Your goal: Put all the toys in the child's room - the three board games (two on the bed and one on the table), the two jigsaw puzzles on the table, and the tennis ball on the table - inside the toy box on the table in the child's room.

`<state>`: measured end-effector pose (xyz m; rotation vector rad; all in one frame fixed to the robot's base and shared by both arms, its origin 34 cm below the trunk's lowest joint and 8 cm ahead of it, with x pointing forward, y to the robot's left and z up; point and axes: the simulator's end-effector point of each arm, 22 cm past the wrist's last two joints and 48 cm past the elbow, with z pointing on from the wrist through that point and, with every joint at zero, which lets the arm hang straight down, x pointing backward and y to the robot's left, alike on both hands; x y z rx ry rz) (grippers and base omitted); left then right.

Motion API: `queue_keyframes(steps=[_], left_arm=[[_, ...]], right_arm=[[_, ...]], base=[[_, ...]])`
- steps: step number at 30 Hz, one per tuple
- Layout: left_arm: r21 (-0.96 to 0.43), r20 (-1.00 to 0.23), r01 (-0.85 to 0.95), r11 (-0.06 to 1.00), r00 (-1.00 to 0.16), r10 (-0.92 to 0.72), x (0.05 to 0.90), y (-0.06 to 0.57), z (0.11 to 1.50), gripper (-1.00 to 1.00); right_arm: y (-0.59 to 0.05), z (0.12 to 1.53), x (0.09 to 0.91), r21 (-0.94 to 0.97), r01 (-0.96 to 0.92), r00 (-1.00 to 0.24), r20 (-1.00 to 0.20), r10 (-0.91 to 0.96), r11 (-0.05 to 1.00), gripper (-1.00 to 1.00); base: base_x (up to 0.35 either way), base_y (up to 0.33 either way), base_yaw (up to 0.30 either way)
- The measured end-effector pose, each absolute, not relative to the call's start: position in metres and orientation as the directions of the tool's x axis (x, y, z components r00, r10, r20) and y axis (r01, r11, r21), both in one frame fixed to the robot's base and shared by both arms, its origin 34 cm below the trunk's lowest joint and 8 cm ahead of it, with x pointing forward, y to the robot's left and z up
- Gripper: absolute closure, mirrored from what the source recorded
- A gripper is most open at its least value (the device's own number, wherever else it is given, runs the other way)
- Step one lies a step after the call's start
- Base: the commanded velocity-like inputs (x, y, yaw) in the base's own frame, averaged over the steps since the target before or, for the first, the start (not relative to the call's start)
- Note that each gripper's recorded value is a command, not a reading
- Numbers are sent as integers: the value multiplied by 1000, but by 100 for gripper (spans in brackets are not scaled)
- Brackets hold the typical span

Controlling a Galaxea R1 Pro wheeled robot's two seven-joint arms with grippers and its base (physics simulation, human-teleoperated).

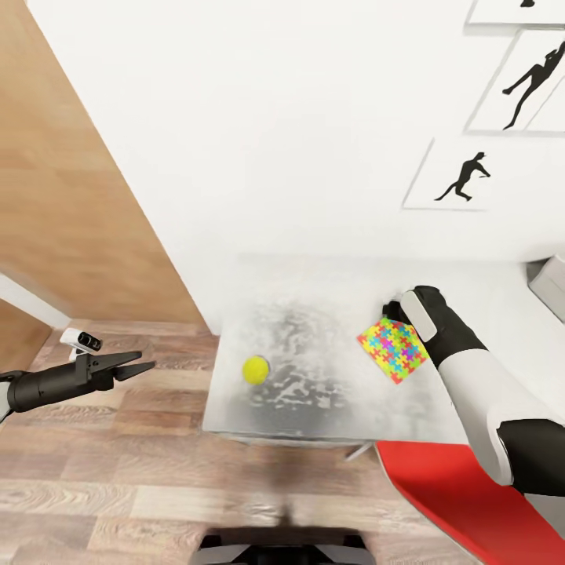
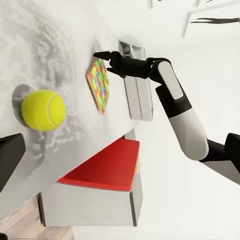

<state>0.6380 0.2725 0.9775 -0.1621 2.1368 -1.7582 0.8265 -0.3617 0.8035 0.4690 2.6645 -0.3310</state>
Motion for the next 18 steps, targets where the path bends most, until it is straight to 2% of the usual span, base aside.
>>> queue_keyframes(steps=[12,18], left_arm=[[-966,-207,142,216,-926,-316,638,272,978,-100],[-966,-207,143,216,-926,-316,638,272,978,-100]], right_arm=[[-363,804,826,-163,369,-859,-435,269,915,-100],[-365,804,825,-171,367,-861,-435,264,914,-100]], base=[[-232,181,0],[-108,235,0]])
